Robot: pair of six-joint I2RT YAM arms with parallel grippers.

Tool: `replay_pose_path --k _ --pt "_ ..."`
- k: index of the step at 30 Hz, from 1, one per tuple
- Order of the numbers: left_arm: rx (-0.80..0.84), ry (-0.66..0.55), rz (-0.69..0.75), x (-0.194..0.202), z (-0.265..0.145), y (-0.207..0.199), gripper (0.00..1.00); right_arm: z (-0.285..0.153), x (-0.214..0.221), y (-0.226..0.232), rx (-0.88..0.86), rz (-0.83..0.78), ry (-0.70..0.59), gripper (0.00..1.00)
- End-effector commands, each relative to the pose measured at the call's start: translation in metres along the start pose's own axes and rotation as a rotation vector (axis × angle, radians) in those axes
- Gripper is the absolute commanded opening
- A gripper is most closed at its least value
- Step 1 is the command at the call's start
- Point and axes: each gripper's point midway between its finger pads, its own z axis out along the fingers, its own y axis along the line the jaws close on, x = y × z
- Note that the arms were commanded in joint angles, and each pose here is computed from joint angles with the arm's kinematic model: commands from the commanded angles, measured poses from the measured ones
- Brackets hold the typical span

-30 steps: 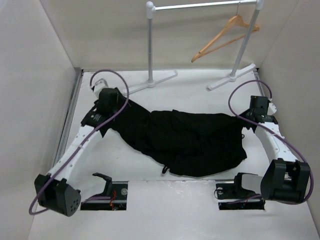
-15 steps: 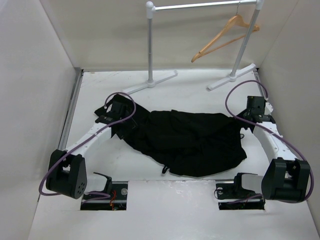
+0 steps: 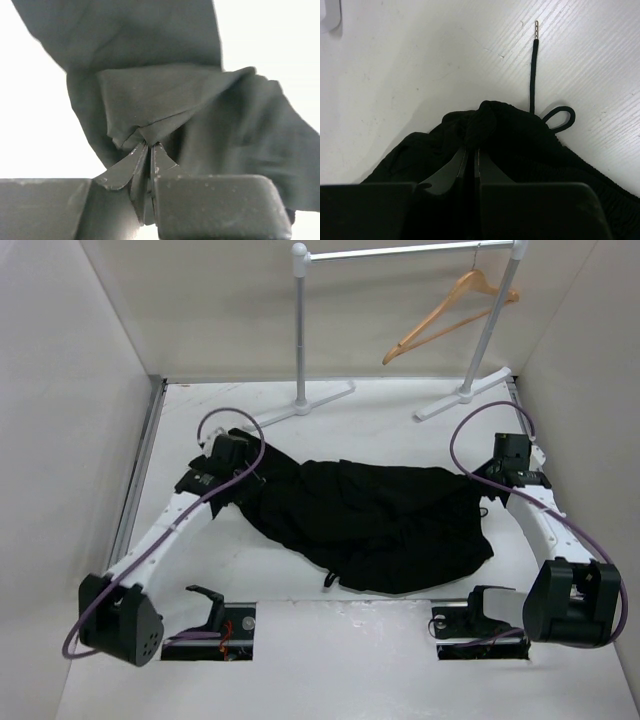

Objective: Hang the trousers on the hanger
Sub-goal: Flatten out the trousers at the center of the board.

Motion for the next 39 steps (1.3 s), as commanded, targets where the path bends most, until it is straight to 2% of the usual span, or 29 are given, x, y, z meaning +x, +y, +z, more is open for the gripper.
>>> replay_pose_path --k 1,3,6,11,12,13,14,16,17,19,23,26,28,31,33,36,39 --pt "0.132 -0.211 0.002 -0.059 -0.071 -0.046 0.03 0.0 -0.007 0.01 -0.041 -0.008 -0.025 0.01" --pt "0.15 -0.277 0.024 -0.08 -0.091 -0.059 0.03 0.0 -0.008 0.014 -0.046 -0.006 -0.025 0.01" --pt "0.14 -0.339 0.071 -0.114 -0.089 -0.081 0.03 0.001 -0.012 0.018 -0.049 -0.003 -0.028 0.01" --pt "0.06 -0.591 0.23 -0.229 -0.06 -0.159 0.04 0.005 -0.008 0.024 -0.063 -0.004 -0.004 0.01" --pt "0.008 -0.622 0.284 -0.246 -0.049 -0.172 0.08 0.005 -0.007 0.024 -0.061 -0.002 -0.003 0.01" --pt "-0.045 -0.635 0.335 -0.258 -0.034 -0.181 0.17 0.006 -0.006 0.023 -0.062 0.0 -0.001 0.01" --pt "-0.11 -0.634 0.384 -0.263 -0.02 -0.182 0.31 0.006 -0.005 0.023 -0.065 0.0 0.001 0.01" --pt "-0.253 -0.595 0.418 -0.261 -0.005 -0.158 0.57 0.005 -0.002 0.024 -0.074 0.0 0.009 0.01" --pt "-0.302 -0.571 0.419 -0.253 -0.002 -0.14 0.67 0.004 -0.002 0.023 -0.075 0.001 0.007 0.01" --pt "-0.334 -0.551 0.38 -0.236 -0.005 -0.105 0.71 0.002 -0.003 0.022 -0.078 0.003 0.0 0.01" --pt "-0.275 -0.534 0.208 -0.196 -0.015 -0.035 0.69 0.003 0.0 0.02 -0.069 -0.001 0.005 0.01" --pt "-0.25 -0.436 0.095 -0.158 -0.005 0.002 0.67 -0.002 0.002 0.024 -0.076 -0.008 0.0 0.06" --pt "-0.264 -0.344 0.002 -0.133 0.011 0.031 0.66 -0.008 0.003 0.03 -0.09 -0.017 -0.009 0.19" --pt "-0.32 -0.252 -0.173 -0.112 0.034 0.079 0.62 -0.02 0.008 0.04 -0.114 -0.069 -0.02 0.51" --pt "-0.327 -0.218 -0.264 -0.108 0.052 0.099 0.61 -0.03 0.013 0.044 -0.13 -0.108 -0.024 0.64" --pt "-0.28 -0.168 -0.316 -0.108 0.079 0.099 0.6 -0.041 0.028 0.044 -0.149 -0.166 -0.015 0.73" --pt "-0.277 -0.145 -0.33 -0.106 0.099 0.098 0.55 -0.051 0.047 0.037 -0.162 -0.21 0.007 0.76"
